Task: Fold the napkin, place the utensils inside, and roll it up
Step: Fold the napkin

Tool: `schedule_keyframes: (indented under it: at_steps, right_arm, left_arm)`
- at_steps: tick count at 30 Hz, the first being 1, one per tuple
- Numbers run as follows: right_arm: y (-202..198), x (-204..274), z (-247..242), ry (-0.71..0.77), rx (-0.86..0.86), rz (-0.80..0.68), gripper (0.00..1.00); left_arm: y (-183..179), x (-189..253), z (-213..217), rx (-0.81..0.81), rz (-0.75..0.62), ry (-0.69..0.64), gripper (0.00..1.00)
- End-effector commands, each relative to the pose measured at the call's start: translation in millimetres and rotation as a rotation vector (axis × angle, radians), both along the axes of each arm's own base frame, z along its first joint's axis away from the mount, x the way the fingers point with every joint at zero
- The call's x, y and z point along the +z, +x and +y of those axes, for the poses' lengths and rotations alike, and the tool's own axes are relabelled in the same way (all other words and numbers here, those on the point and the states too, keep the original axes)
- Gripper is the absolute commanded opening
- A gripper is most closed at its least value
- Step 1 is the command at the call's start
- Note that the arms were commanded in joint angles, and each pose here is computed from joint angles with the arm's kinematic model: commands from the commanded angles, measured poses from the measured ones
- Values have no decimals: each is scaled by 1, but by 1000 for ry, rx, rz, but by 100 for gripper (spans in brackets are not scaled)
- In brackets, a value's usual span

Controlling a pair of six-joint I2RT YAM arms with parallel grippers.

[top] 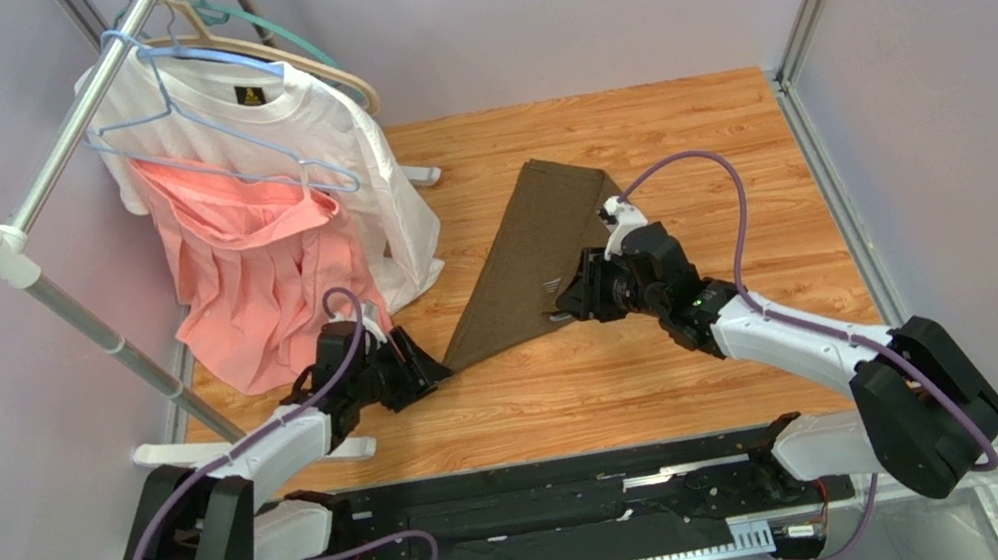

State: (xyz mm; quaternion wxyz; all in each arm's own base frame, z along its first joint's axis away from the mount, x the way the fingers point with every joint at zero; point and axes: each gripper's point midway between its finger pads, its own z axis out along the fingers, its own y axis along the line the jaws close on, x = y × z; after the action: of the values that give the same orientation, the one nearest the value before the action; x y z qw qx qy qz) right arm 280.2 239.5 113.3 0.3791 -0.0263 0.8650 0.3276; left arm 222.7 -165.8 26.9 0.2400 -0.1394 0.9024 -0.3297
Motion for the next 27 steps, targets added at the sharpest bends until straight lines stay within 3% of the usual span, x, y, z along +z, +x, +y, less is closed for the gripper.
schedule_keyframes:
  at_steps: [1, 10, 21, 27]
  right_arm:
    - [5, 18, 4, 44, 2, -55, 40]
    - [3, 20, 1, 38, -4, -60, 40]
    - [1, 14, 1, 26, 4, -46, 40]
    - [-1, 13, -4, 6, -7, -42, 40]
  left_arm:
    - [-5, -27, 13, 31, 82, 95, 52]
    - [-7, -26, 13, 36, 82, 88, 40]
    - [9, -2, 11, -58, -17, 141, 1]
    - [24, 26, 12, -138, -75, 225, 0]
